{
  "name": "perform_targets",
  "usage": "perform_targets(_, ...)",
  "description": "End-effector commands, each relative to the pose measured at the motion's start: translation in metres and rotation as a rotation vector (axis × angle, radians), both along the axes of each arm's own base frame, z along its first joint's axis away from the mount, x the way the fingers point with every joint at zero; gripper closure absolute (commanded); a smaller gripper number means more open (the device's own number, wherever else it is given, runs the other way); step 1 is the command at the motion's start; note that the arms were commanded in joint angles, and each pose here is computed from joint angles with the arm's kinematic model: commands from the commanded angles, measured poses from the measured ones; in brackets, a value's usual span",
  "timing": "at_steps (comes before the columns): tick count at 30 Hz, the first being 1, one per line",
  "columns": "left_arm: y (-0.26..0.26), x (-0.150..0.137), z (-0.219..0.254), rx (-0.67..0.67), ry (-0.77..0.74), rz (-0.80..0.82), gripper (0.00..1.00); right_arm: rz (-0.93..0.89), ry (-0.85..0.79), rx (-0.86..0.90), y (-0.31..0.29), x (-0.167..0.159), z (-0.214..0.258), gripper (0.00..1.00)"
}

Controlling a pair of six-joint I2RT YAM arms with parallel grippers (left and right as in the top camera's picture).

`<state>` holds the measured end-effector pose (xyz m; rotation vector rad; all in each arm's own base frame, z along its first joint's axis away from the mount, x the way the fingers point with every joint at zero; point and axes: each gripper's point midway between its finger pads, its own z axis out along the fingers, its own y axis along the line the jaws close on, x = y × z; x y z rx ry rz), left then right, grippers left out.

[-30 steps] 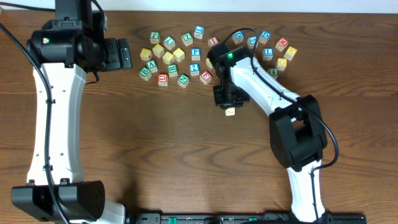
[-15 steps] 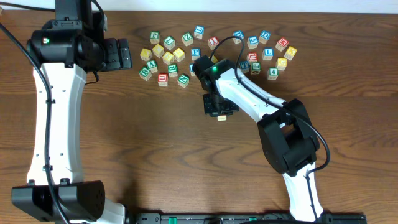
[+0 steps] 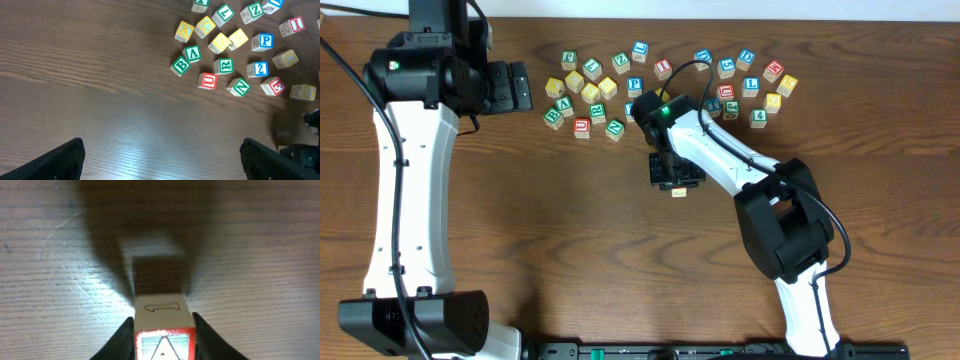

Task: Spell out AI2
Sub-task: 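Lift the A block and carry it toward the open table center, then lower the A block onto the table and open the right gripper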

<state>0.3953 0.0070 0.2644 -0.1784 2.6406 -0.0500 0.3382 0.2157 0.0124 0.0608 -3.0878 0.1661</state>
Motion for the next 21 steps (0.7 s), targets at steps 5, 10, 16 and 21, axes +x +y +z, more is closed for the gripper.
perform_targets(5, 0.001, 0.0, -0.001, 0.005, 0.004, -0.01, 0.02, 0.003, 0.032, 0.0, -0.003, -0.005, -0.003, 0.51)
perform_targets(10, 0.001, -0.001, -0.001, 0.005, 0.004, -0.01, 0.02, 0.017, 0.025, 0.011, 0.0, -0.002, 0.006, 0.54)
perform_targets(16, 0.001, 0.0, -0.001, 0.005, 0.004, -0.01, 0.02, 0.037, -0.008, 0.037, 0.001, 0.012, 0.023, 0.58)
perform_targets(21, 0.001, 0.0, -0.001, 0.005, 0.004, -0.009, 0.02, 0.067, 0.013, 0.059, 0.0, 0.011, 0.023, 0.64)
